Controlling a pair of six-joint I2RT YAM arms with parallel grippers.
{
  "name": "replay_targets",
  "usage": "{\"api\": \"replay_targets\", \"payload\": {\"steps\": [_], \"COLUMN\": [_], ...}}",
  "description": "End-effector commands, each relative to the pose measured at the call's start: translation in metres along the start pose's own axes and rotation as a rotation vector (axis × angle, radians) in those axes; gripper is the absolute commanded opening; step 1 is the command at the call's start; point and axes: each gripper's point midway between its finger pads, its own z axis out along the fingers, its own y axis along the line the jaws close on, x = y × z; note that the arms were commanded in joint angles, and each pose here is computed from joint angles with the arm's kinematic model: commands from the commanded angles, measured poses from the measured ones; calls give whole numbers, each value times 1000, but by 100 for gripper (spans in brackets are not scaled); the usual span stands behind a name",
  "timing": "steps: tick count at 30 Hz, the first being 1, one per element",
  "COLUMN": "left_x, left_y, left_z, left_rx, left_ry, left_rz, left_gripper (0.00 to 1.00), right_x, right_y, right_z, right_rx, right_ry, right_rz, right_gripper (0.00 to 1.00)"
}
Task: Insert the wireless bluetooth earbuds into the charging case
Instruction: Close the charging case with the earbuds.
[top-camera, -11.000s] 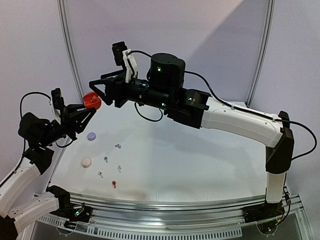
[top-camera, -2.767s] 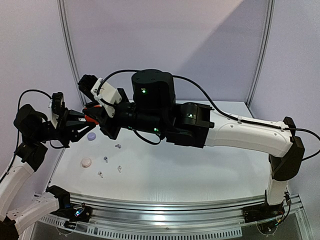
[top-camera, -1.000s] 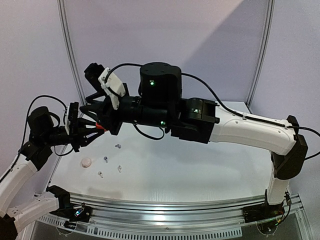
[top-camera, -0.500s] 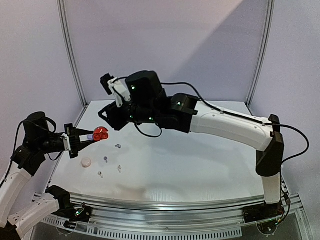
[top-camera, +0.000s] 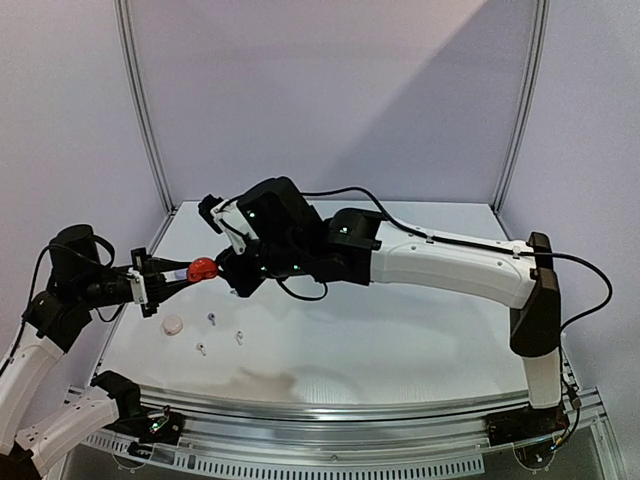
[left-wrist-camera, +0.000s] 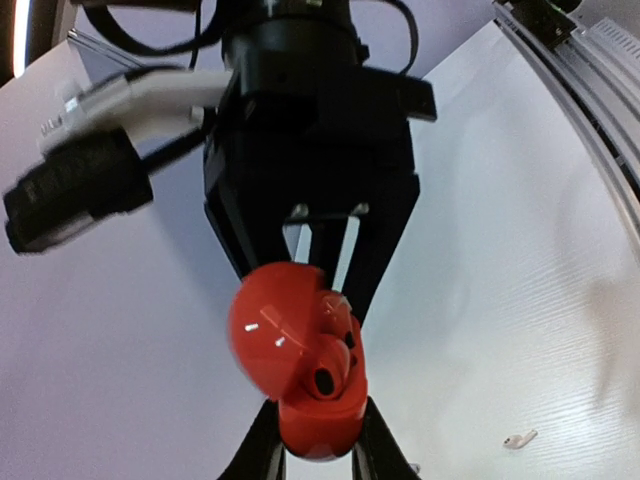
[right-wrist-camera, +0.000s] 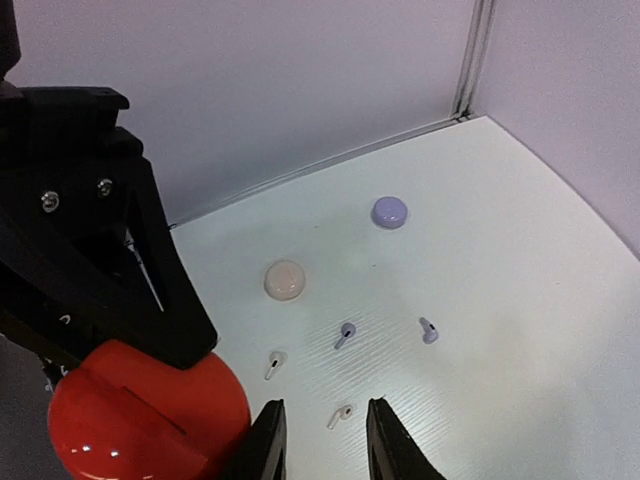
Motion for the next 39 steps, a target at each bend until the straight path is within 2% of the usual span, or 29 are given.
{"api": "replay_targets", "payload": {"steps": [1,7,11,14,17,19,21,23,26,28,33,39], "left_x": [14,14,8,-13,-44,-52,-49,-49,-53,-57,-60,-62], "left_y": [-6,-4,1,-3,-22,-28,-28,-26,-23,-22,-21,-15], "left_z": [3,4,4,3,-5,-8,-6,-6,-7,-8,-10,-10], "left_rx": [14,11,11,76,217,257,255,246,244,247,247,231], "left_ry": [56,60,36,-56,-208,-250,-236,-226,-235,-244,-249,-254], "left_rz": [4,-39,-178,-368,-468,-482,-477,-451,-432,-429,-428,-458], "left_gripper": [0,0,0,0,0,0,0,0,0,0,0,0], "right_x": [-34,-30,-19,-27,-64,-94,-114,-116,-99,-89,-68,-62], "right_y": [17,30,20,12,12,18,23,33,50,60,71,84], "right_z": [-47,-59,-70,-84,-118,-143,-158,-152,-117,-97,-66,-63], "right_rx": [177,240,263,225,88,-39,-167,-253,-349,-409,-488,-586], "right_ry": [-109,-91,-45,-98,-255,-381,-455,-427,-315,-264,-203,-179], "right_rz": [-221,-466,-472,-396,-265,-209,-124,-84,-70,-44,15,60], "right_gripper": [29,29,32,37,43,39,35,37,50,52,36,26]}}
